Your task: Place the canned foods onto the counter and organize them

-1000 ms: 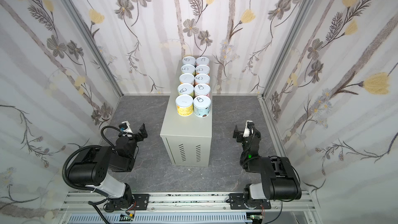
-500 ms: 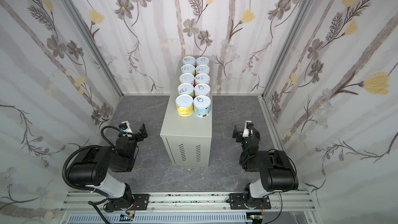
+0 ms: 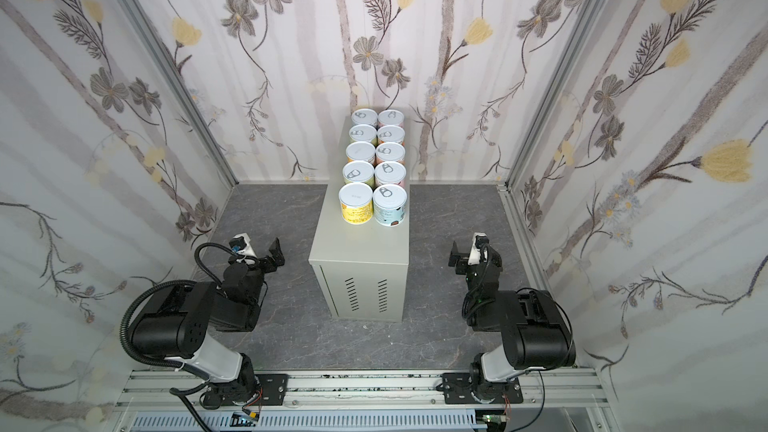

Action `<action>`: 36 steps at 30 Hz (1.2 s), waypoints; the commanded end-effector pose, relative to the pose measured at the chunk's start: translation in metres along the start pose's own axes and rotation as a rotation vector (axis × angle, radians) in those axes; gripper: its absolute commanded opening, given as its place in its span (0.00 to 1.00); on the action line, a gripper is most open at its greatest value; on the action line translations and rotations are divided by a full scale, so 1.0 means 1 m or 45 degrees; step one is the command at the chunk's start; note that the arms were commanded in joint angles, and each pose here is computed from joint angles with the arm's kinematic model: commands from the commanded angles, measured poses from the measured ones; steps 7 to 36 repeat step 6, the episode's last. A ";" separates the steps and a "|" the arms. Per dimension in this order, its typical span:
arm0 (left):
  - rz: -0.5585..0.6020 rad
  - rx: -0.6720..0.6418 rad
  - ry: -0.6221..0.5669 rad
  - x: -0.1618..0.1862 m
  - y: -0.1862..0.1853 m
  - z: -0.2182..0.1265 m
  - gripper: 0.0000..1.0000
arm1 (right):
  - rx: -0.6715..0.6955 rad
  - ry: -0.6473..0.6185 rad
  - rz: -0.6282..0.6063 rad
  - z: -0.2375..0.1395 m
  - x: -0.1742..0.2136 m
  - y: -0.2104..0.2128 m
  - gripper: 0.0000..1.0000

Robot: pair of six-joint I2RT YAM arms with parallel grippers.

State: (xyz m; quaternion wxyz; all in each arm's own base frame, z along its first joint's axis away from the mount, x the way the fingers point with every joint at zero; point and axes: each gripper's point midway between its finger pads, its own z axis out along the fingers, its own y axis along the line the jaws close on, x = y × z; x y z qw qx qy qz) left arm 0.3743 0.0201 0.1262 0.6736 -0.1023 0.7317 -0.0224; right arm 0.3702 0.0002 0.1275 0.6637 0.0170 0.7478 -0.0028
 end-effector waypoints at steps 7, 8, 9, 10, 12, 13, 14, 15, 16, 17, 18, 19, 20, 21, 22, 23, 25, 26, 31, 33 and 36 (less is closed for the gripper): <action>0.010 -0.007 -0.026 -0.006 0.000 0.001 1.00 | -0.023 -0.039 -0.006 0.000 -0.008 0.002 1.00; 0.010 -0.007 -0.026 -0.006 0.000 0.001 1.00 | -0.023 -0.039 -0.006 0.000 -0.008 0.002 1.00; 0.010 -0.007 -0.026 -0.006 0.000 0.001 1.00 | -0.023 -0.039 -0.006 0.000 -0.008 0.002 1.00; 0.010 -0.007 -0.026 -0.006 0.000 0.001 1.00 | -0.023 -0.039 -0.006 0.000 -0.008 0.002 1.00; 0.010 -0.007 -0.026 -0.006 0.000 0.001 1.00 | -0.023 -0.039 -0.006 0.000 -0.008 0.002 1.00; 0.010 -0.007 -0.026 -0.006 0.000 0.001 1.00 | -0.023 -0.039 -0.006 0.000 -0.008 0.002 1.00; 0.010 -0.007 -0.026 -0.006 0.000 0.001 1.00 | -0.023 -0.039 -0.006 0.000 -0.008 0.002 1.00; 0.010 -0.007 -0.026 -0.006 0.000 0.001 1.00 | -0.023 -0.039 -0.006 0.000 -0.008 0.002 1.00; 0.010 -0.007 -0.026 -0.006 0.000 0.001 1.00 | -0.023 -0.039 -0.006 0.000 -0.008 0.002 1.00; 0.010 -0.007 -0.026 -0.006 0.000 0.001 1.00 | -0.023 -0.039 -0.006 0.000 -0.008 0.002 1.00; 0.010 -0.007 -0.026 -0.006 0.000 0.001 1.00 | -0.023 -0.039 -0.006 0.000 -0.008 0.002 1.00; 0.010 -0.007 -0.026 -0.006 0.000 0.001 1.00 | -0.023 -0.039 -0.006 0.000 -0.008 0.002 1.00; 0.010 -0.007 -0.026 -0.006 0.000 0.001 1.00 | -0.023 -0.039 -0.006 0.000 -0.008 0.002 1.00; 0.010 -0.007 -0.026 -0.006 0.000 0.001 1.00 | -0.023 -0.039 -0.006 0.000 -0.008 0.002 1.00; 0.010 -0.007 -0.026 -0.006 0.000 0.001 1.00 | -0.023 -0.039 -0.006 0.000 -0.008 0.002 1.00; 0.010 -0.007 -0.026 -0.006 0.000 0.001 1.00 | -0.023 -0.039 -0.006 0.000 -0.008 0.002 1.00; 0.010 -0.007 -0.026 -0.006 0.000 0.001 1.00 | -0.023 -0.039 -0.006 0.000 -0.008 0.002 1.00; 0.010 -0.007 -0.026 -0.006 0.000 0.001 1.00 | -0.023 -0.039 -0.006 0.000 -0.008 0.002 1.00; 0.010 -0.007 -0.026 -0.006 0.000 0.001 1.00 | -0.023 -0.039 -0.006 0.000 -0.008 0.002 1.00; 0.010 -0.007 -0.026 -0.006 0.000 0.001 1.00 | -0.023 -0.039 -0.006 0.000 -0.008 0.002 1.00; 0.010 -0.007 -0.026 -0.006 0.000 0.001 1.00 | -0.023 -0.039 -0.006 0.000 -0.008 0.002 1.00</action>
